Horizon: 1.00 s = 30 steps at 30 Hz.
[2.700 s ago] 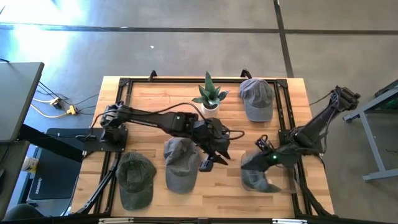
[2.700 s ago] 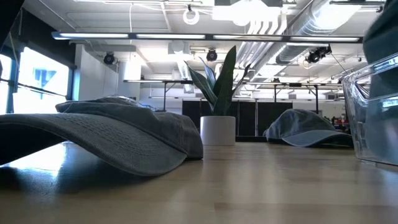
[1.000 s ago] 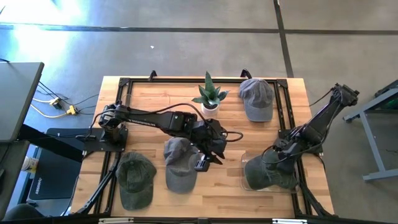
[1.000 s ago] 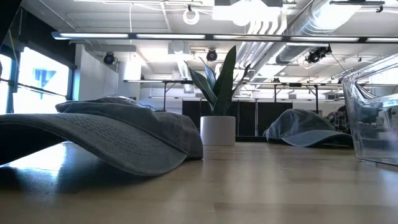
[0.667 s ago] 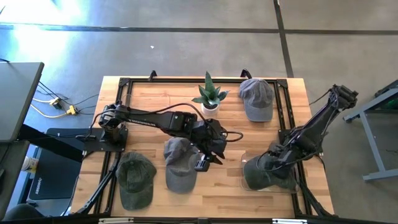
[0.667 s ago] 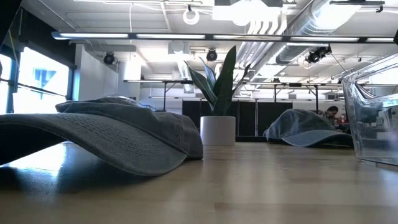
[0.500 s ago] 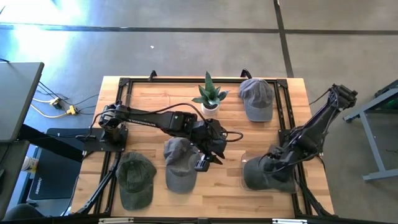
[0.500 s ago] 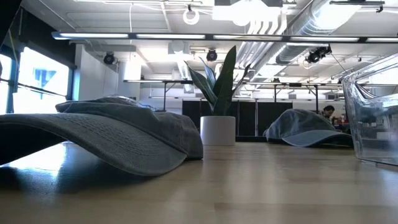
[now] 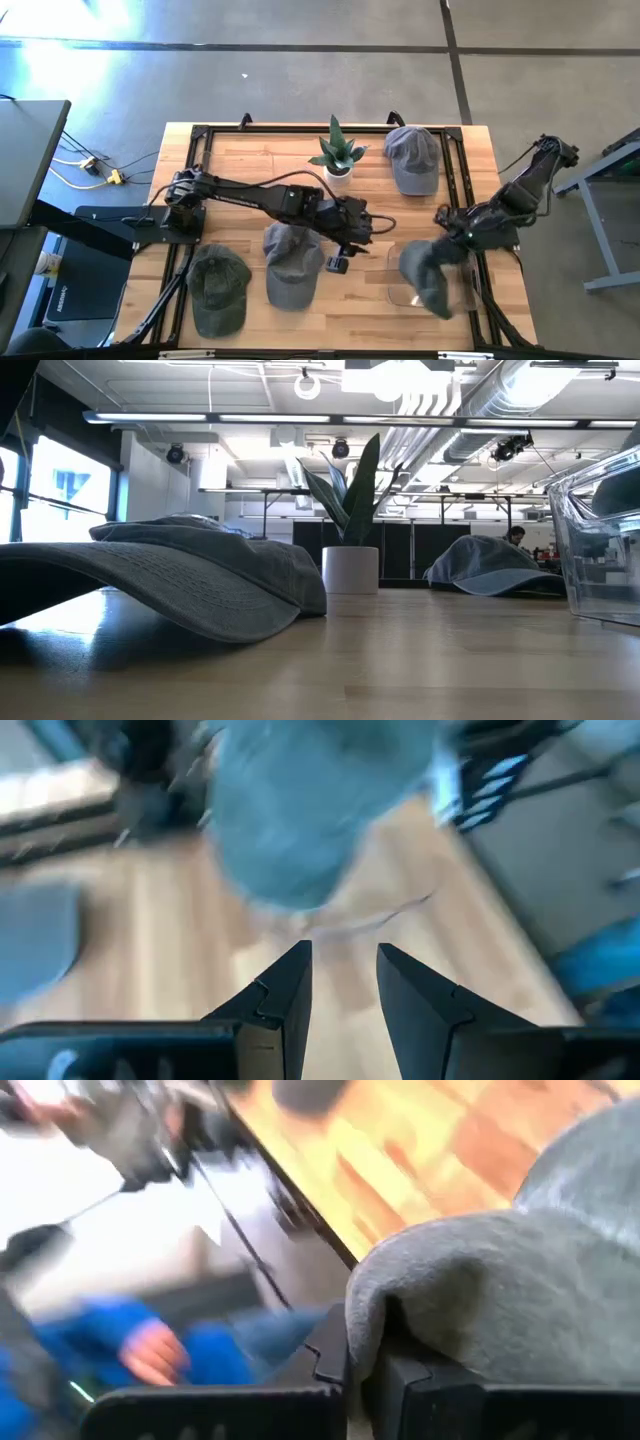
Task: Pick & Place hat
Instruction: Put the right black cap into the right transparent bin
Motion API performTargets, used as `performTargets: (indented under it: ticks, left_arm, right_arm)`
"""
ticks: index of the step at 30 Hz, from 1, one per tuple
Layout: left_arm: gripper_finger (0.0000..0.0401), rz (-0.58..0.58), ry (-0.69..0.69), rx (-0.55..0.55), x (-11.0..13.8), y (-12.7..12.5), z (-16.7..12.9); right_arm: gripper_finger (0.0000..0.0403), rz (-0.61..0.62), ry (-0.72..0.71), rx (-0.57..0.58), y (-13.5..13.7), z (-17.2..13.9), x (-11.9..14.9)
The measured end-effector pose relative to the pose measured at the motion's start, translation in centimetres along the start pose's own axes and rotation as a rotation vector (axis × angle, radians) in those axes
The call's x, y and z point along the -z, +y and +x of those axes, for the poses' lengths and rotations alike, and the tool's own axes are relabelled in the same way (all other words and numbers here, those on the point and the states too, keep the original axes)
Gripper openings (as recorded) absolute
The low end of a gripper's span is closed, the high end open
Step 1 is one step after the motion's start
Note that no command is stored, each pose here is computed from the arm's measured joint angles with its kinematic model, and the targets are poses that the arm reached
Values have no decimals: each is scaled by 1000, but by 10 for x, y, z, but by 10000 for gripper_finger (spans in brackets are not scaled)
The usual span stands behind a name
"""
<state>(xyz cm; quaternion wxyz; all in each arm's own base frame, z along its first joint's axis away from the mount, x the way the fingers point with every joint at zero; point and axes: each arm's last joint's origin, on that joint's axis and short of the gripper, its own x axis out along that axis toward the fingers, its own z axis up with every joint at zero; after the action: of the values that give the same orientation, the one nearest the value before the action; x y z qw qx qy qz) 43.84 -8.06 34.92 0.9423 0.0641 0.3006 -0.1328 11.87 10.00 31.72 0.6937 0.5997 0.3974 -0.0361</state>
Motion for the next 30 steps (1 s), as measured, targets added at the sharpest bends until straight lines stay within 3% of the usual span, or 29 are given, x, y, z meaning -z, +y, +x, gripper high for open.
performTargets:
  ticks: [5,9,16,21,24,30]
  left_arm:
    - [110,2,-58,-32,-6,2,1]
    - [110,-20,-46,-31,-4,1,2]
    - [110,-70,-31,4,-11,-10,-31]
    - [110,-31,-65,43,-17,-29,-47]
    - [110,1,-153,101,-28,-36,-59]
    - [110,12,-165,212,-25,-39,-32]
  right_arm:
    - [32,83,-76,-70,-2,12,-8]
    - [27,177,-123,-82,-12,25,-15]
    - [10,262,-185,-197,-25,46,-28]
    - [25,294,-273,-282,-28,53,-40]
    - [30,293,-301,-289,-31,56,-46]
    - [31,274,-327,-336,-32,62,-55]
